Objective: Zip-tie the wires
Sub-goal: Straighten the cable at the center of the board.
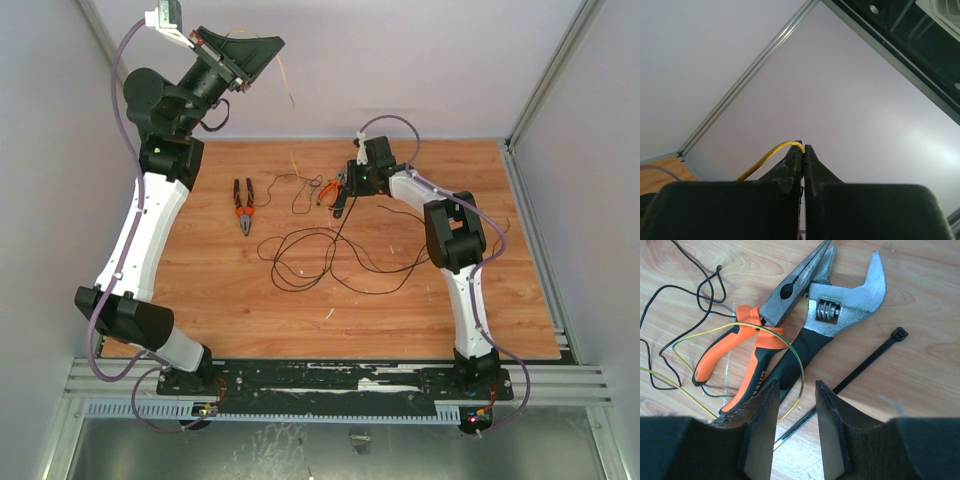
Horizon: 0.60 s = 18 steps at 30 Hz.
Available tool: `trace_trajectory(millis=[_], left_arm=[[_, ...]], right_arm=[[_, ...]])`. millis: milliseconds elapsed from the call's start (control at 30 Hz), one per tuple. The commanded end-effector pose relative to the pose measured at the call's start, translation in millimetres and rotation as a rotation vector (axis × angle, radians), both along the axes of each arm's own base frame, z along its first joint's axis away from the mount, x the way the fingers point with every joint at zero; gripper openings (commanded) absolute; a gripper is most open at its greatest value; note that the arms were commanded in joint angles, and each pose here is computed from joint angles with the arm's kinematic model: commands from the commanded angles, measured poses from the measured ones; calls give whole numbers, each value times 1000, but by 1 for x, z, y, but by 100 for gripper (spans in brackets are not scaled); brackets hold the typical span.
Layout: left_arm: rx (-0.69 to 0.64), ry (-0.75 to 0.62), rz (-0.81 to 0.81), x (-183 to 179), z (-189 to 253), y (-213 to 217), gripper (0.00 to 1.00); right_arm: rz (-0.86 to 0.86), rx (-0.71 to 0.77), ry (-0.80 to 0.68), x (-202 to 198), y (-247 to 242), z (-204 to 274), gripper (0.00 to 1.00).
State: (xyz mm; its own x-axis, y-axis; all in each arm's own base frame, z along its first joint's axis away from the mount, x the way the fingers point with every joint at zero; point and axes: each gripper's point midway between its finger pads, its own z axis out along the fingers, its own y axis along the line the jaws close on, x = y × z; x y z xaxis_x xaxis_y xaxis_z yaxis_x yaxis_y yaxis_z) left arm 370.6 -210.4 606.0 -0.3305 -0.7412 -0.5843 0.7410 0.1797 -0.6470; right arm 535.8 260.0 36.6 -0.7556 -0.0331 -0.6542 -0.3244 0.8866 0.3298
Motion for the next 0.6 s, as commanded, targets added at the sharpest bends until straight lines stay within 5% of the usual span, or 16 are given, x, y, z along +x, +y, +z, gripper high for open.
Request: trace_trajectory(millis=[0, 200, 433, 567], left_arm=[[0, -50, -14, -15, 10, 3, 0], [0, -47, -14, -13, 9, 3, 0], [29, -30, -1, -11, -3, 3, 0], [56, -19, 42, -11, -14, 11, 0]], right_arm=[[27, 23, -14, 3, 14, 0, 35], [42, 37, 2, 0, 19, -6, 26], [28, 11, -15, 0, 12, 11, 0], [-22, -43, -86, 7, -7, 49, 0]])
